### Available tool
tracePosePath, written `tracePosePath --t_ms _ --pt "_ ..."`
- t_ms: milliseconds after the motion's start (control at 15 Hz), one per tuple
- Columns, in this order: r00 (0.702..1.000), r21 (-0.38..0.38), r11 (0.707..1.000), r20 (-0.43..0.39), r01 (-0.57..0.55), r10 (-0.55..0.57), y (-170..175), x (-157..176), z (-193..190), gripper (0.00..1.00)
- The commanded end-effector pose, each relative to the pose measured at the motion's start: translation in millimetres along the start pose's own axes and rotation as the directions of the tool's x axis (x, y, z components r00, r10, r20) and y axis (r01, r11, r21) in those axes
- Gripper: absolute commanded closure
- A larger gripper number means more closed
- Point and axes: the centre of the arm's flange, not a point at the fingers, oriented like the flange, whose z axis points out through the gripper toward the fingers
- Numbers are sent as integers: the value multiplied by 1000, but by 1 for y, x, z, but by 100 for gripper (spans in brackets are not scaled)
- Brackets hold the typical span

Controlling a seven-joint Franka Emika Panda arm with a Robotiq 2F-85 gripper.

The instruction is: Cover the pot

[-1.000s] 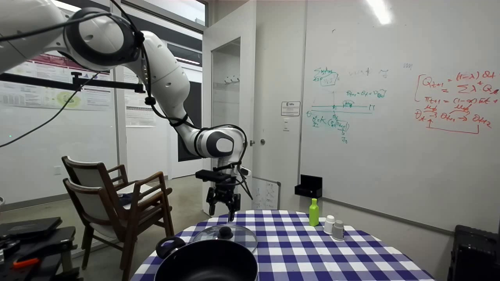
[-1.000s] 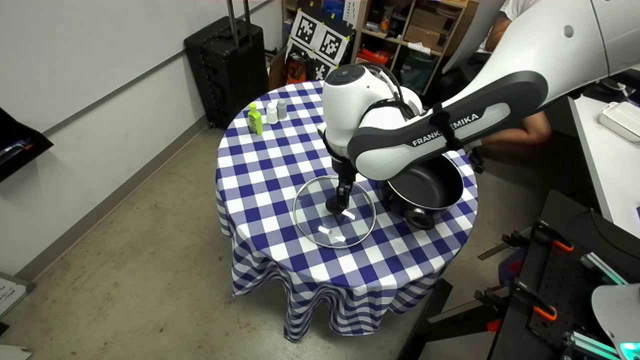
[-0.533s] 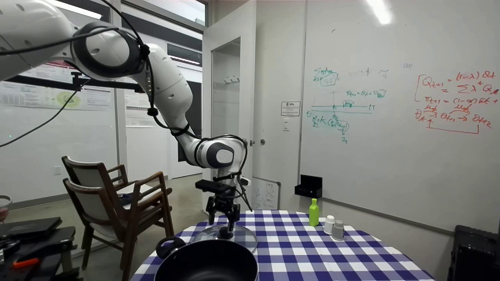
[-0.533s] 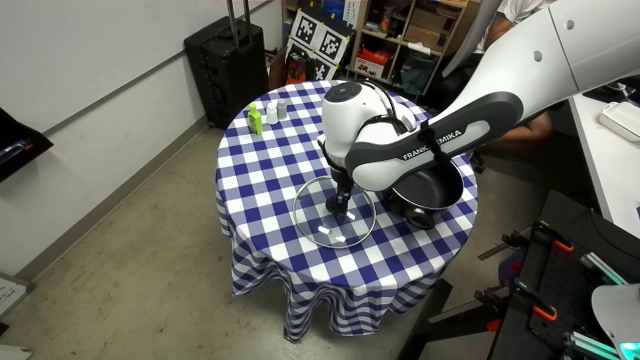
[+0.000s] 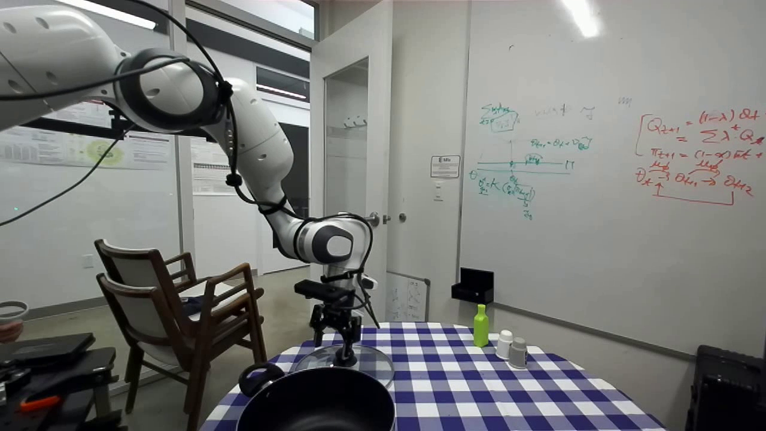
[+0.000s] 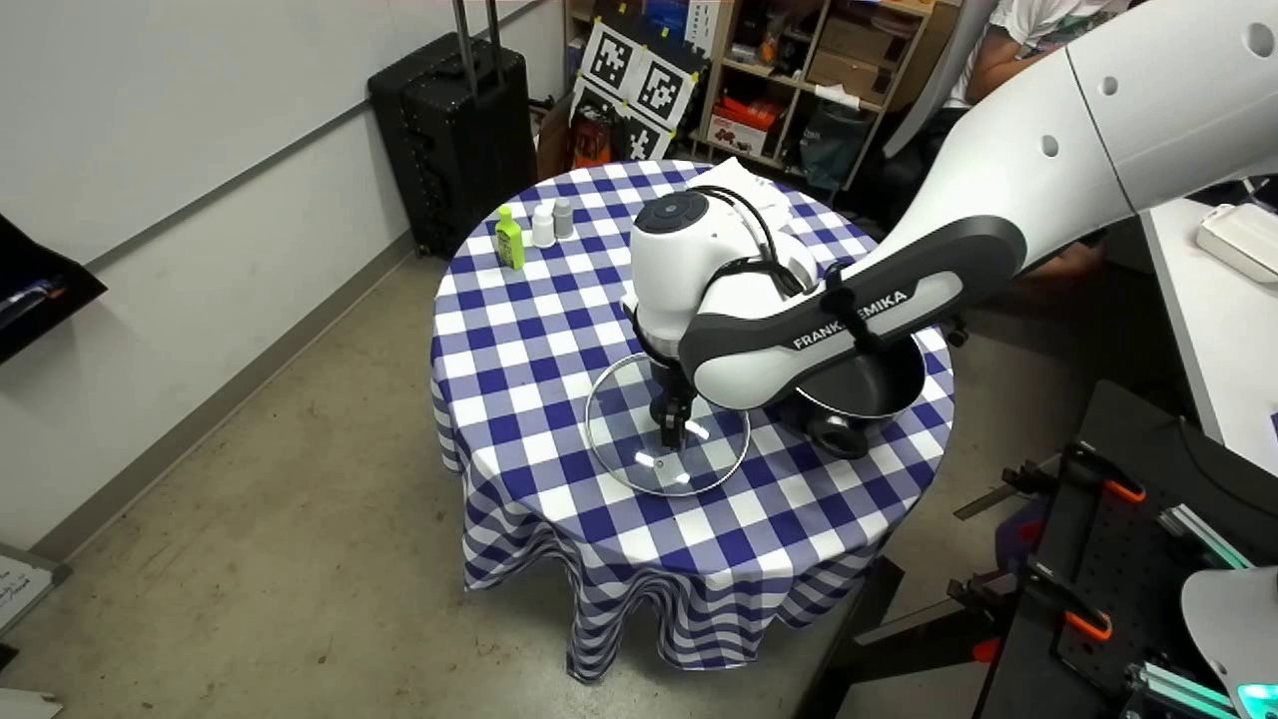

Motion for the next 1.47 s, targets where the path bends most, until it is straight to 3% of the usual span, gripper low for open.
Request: tracePosePath --t_ms 0,733,1400 --pt "1000 -8 1000 -26 13 -13 0 18 4 0" --pt "997 -35 999 -79 6 -9 5 57 -1 0" --pt "998 -107 994 -67 -11 4 43 64 -6 0"
